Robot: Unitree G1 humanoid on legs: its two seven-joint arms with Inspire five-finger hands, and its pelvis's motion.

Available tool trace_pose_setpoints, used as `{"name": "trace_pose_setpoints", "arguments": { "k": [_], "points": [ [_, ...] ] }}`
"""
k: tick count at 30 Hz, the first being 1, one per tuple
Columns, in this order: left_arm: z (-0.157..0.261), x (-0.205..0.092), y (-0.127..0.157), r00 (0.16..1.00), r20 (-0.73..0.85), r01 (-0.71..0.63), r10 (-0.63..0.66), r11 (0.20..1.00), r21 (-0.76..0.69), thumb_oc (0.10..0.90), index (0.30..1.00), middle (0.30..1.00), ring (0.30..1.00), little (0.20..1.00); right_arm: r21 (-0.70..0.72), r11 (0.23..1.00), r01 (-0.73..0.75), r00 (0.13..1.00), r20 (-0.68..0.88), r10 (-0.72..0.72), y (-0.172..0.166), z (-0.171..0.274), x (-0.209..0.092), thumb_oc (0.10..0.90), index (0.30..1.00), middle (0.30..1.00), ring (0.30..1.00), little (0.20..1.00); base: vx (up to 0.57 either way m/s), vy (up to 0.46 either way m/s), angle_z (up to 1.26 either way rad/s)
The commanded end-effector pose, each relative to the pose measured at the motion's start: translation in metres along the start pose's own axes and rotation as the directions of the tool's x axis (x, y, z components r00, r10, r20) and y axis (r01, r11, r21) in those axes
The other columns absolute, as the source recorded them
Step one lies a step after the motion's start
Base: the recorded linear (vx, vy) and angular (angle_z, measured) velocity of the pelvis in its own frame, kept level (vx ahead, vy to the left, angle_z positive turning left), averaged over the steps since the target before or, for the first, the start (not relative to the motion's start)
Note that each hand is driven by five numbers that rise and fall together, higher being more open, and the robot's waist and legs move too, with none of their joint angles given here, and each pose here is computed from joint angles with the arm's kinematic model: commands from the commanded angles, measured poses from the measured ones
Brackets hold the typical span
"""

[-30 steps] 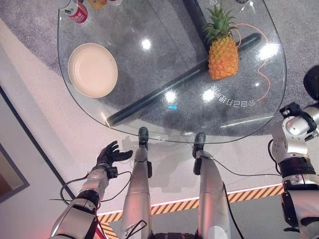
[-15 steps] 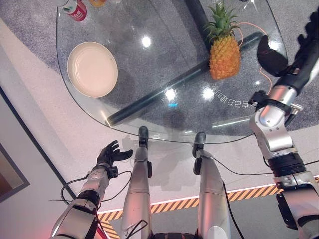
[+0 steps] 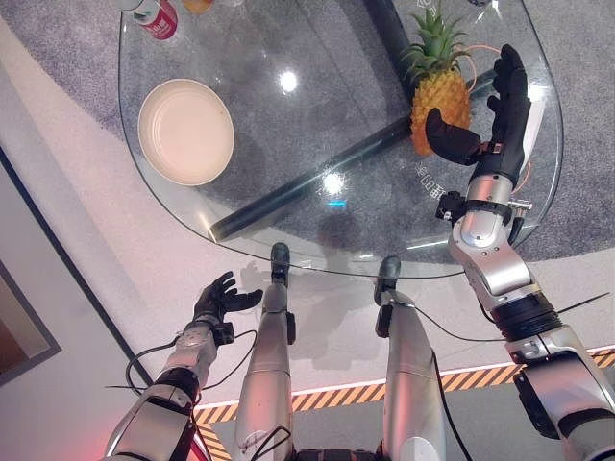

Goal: Pick up the fruit to the plate

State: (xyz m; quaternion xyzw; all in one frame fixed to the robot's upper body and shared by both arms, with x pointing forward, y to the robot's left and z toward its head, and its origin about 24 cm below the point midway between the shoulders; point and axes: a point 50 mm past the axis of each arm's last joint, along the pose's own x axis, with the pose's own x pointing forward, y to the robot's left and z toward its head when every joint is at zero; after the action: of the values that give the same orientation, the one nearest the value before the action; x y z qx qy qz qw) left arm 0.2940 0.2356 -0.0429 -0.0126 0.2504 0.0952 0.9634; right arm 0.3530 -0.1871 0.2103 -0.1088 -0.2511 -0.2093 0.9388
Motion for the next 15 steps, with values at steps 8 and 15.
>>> {"name": "trace_pose_setpoints", "arguments": {
  "k": [8, 15],
  "points": [
    [-0.019, -0.006, 0.01, 0.998, -0.043, -0.052, 0.054, 0.998, 0.041, 0.8, 0.9, 0.9, 0.9, 0.9, 0.062, 0.998, 0.004, 0.985, 0.17, -0.014, 0.002, 0.047, 0.014, 0.8, 0.9, 0.9, 0.9, 0.9, 0.0, 0.0, 0.0],
    [-0.02, -0.006, 0.006, 0.998, -0.045, -0.039, 0.041, 0.998, 0.046, 0.8, 0.9, 0.9, 0.9, 0.9, 0.026, 0.999, 0.046, 0.993, 0.106, -0.048, 0.0, 0.035, 0.022, 0.8, 0.9, 0.9, 0.9, 0.9, 0.0, 0.0, 0.0]
  ]
}}
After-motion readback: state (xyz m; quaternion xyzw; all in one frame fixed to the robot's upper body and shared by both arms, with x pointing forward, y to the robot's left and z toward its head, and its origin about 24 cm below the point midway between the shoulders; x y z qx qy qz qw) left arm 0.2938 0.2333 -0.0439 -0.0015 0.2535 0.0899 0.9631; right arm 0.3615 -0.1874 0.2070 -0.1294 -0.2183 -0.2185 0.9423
